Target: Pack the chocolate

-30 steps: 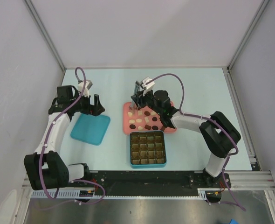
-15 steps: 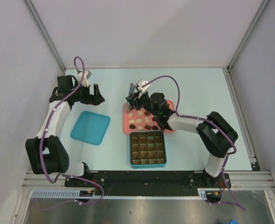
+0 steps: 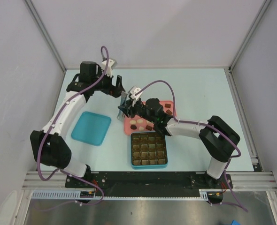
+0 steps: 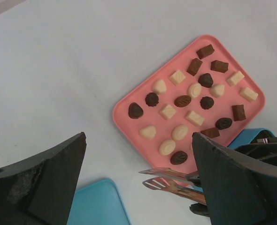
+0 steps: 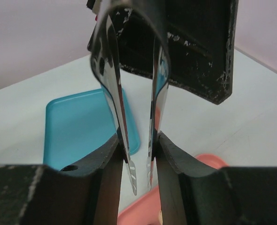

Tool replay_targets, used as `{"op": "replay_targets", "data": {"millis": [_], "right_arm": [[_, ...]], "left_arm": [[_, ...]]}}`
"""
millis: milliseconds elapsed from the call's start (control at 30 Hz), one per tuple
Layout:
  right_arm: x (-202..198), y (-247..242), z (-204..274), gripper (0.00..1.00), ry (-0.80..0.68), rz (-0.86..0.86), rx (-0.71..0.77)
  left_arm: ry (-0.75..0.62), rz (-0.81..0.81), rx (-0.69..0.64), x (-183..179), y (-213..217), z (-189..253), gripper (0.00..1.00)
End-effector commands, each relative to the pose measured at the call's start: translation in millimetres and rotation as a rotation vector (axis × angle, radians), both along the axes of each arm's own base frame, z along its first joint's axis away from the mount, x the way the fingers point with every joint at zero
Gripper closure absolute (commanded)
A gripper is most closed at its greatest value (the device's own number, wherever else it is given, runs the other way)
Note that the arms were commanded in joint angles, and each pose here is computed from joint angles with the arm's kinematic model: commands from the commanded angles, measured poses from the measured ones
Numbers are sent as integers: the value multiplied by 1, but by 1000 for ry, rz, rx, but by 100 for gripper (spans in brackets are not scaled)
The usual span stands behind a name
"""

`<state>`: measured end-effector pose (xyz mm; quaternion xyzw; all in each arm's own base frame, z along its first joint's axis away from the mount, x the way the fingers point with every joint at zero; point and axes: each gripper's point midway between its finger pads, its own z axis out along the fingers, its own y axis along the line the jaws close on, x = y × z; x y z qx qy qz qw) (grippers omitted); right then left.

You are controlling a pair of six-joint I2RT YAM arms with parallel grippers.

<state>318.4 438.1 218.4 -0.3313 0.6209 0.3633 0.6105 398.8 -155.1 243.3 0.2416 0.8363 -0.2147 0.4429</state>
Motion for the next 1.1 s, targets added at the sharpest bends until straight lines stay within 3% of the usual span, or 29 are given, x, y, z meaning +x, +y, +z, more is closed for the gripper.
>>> {"op": "replay_targets", "data": {"millis": [0, 500, 767, 1067], "right_arm": [[-2, 0, 60, 63, -96, 8, 107], [2, 6, 58, 62, -94, 15, 96], [7, 2, 59, 62, -94, -1, 85], [18, -5, 67, 74, -120, -26, 104]], "left_arm": [[-19, 5, 2, -8, -2, 12, 0], [-12, -114, 50, -48, -39, 5, 0], [-25, -91, 77, -46, -32, 7, 0], [-59, -37, 80, -31, -22, 29, 0]]}}
